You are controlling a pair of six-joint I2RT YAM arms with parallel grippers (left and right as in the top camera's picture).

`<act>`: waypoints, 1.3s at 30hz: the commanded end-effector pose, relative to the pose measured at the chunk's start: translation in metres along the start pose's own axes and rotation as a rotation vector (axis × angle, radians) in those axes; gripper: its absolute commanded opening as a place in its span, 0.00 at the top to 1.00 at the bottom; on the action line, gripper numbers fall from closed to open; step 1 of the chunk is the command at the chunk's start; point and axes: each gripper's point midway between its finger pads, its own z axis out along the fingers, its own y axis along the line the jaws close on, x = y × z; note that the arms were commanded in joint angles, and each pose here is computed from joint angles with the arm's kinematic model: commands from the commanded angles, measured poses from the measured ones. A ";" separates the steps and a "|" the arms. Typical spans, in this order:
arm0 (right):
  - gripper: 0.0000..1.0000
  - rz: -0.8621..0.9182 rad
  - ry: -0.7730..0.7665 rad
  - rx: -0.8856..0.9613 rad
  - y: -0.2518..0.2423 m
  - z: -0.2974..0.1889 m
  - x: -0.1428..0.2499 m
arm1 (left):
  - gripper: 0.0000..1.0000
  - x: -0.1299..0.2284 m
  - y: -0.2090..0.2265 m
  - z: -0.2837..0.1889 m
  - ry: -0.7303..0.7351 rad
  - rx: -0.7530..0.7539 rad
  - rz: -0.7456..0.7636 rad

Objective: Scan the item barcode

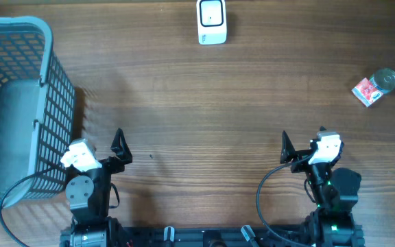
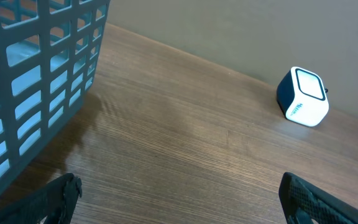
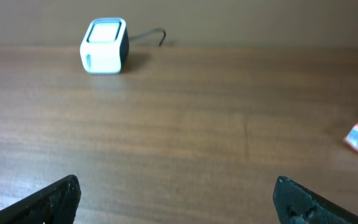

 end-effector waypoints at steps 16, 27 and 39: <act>0.00 -0.035 -0.249 -0.053 0.017 -0.022 -0.054 | 0.00 -0.025 -0.005 -0.009 -0.119 0.018 -0.012; 0.00 -0.037 -0.248 -0.059 0.019 -0.021 -0.054 | 0.00 -0.027 -0.025 -0.013 -0.131 0.101 0.001; 0.00 -0.036 -0.248 -0.058 0.019 -0.021 -0.054 | 0.00 -0.027 -0.025 -0.013 -0.131 0.101 0.001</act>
